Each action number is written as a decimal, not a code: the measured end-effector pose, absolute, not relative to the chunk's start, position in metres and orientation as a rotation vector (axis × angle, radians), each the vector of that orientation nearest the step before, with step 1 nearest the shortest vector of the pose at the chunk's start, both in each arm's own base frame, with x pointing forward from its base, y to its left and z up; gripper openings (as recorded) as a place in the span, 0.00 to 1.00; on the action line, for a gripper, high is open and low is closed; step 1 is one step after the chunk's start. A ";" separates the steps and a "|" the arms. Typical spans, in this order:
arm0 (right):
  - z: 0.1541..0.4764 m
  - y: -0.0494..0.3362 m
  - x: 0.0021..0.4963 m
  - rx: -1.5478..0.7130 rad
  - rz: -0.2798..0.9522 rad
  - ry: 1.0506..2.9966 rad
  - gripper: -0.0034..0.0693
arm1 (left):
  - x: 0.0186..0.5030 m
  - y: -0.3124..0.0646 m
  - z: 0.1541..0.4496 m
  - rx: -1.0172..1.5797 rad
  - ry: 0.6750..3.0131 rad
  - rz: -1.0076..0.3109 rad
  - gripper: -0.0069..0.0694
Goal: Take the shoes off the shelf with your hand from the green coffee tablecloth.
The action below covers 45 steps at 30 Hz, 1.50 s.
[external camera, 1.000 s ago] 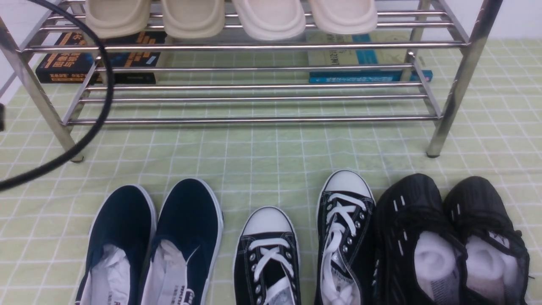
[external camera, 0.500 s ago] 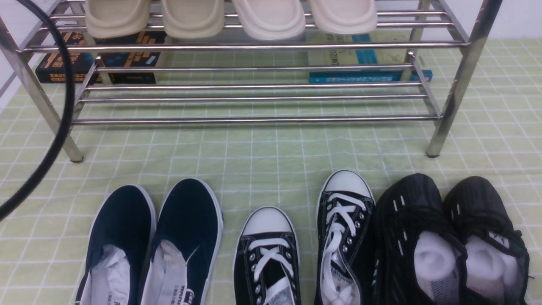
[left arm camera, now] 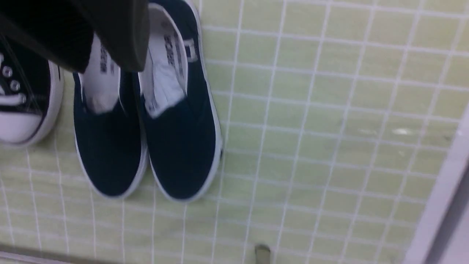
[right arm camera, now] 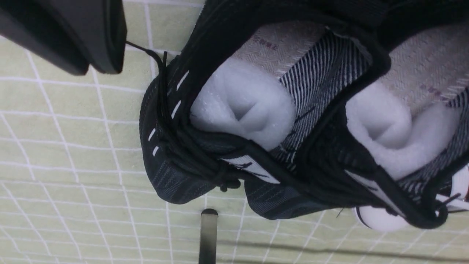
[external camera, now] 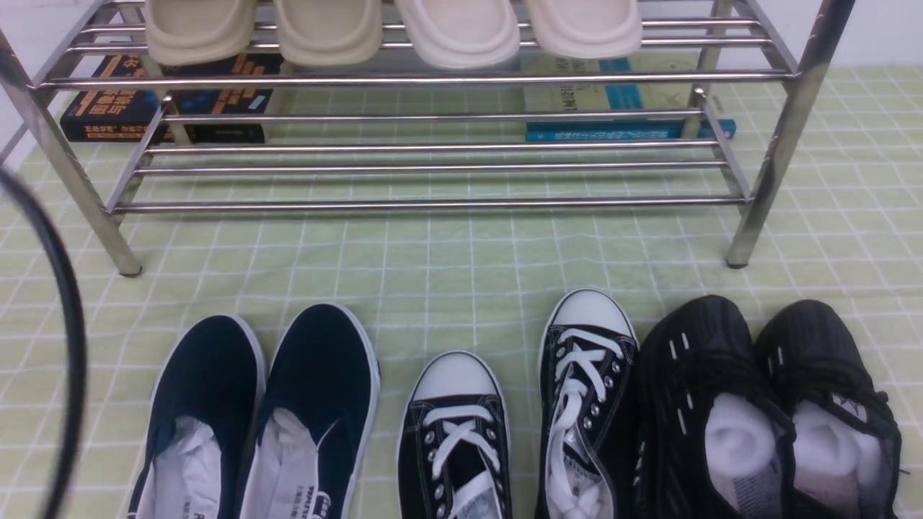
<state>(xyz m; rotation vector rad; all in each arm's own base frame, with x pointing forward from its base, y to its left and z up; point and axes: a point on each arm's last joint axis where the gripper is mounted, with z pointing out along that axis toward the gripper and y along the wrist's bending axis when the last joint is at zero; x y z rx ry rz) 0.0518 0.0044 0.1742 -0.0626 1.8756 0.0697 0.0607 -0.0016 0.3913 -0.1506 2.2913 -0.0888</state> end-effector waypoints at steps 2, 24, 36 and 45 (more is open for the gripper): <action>0.174 0.004 0.052 -0.070 0.064 1.875 0.16 | 0.056 -0.004 0.377 -0.150 2.314 -0.126 0.29; 0.174 0.004 0.052 -0.071 0.063 1.876 0.19 | 0.068 -0.010 0.285 -0.097 1.833 -0.227 0.09; 0.174 0.004 0.052 -0.071 0.063 1.876 0.21 | 0.072 -0.005 0.251 -0.050 1.935 -0.115 0.10; 0.174 0.004 0.052 -0.071 0.063 1.876 0.23 | 0.061 -0.002 0.216 -0.047 1.923 -0.062 0.11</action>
